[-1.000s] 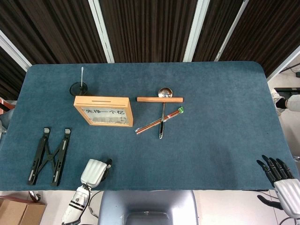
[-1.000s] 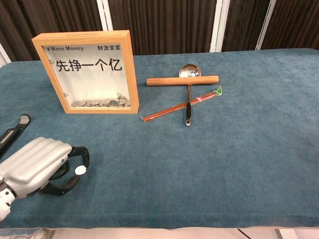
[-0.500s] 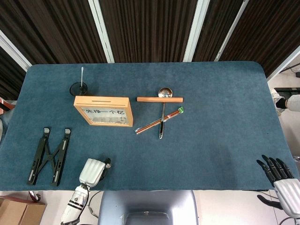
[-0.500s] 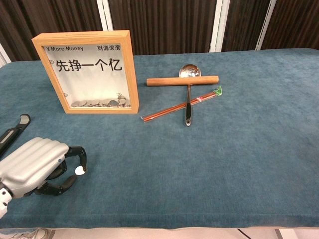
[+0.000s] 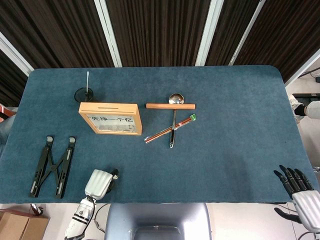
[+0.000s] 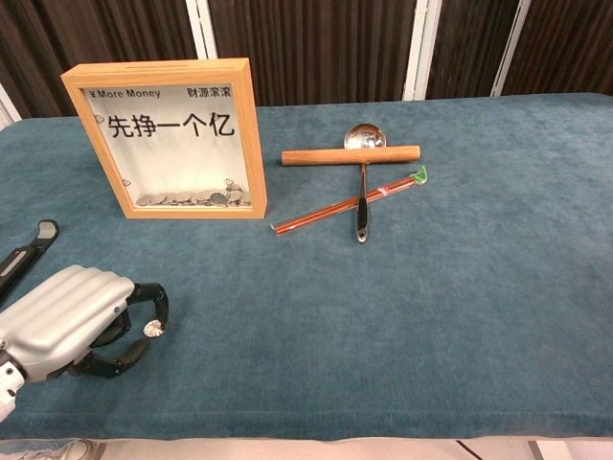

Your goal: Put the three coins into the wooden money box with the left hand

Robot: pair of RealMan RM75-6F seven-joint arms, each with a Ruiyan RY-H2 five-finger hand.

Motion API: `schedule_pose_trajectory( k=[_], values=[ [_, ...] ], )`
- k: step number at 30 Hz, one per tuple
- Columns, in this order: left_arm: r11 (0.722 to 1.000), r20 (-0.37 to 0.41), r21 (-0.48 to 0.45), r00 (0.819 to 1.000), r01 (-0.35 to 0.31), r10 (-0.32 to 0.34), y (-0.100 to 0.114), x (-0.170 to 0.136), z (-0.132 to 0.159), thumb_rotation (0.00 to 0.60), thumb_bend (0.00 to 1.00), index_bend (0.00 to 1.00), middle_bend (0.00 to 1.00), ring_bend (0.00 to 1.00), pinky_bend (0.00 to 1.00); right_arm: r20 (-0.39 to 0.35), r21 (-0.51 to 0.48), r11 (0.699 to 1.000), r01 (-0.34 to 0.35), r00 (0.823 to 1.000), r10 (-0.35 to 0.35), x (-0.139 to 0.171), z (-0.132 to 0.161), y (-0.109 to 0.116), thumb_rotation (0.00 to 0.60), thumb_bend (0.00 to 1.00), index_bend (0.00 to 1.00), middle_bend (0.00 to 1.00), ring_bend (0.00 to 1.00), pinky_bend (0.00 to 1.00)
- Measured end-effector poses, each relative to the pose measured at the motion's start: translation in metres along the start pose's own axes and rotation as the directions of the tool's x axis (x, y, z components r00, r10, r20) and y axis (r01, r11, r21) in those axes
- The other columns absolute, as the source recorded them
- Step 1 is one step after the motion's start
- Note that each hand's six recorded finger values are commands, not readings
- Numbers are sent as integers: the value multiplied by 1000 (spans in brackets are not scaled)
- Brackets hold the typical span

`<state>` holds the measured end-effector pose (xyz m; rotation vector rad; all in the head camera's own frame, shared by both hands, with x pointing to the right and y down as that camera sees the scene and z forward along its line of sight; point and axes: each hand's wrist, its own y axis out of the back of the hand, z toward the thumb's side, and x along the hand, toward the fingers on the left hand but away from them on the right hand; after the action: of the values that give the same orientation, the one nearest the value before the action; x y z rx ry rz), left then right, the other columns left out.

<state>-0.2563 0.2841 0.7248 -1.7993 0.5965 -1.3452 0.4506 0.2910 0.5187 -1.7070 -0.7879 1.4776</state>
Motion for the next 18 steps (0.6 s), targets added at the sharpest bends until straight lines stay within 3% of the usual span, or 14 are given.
schedule_pose_trajectory(
  k=[12,18],
  values=[
    [1000,-6,11,1000,18,-18,-2,0,-2,600,412,440,1000,1000,1000,0,1,1000,1,1000,-1,0,0,0,600,151,0,0,0,0],
    [1000,-12,4,1000,14,-14,-2,1,-2,600,417,569,1000,1000,1000,0,0,1000,1,1000,-1,0,0,0,600,151,0,0,0,0]
  ],
)
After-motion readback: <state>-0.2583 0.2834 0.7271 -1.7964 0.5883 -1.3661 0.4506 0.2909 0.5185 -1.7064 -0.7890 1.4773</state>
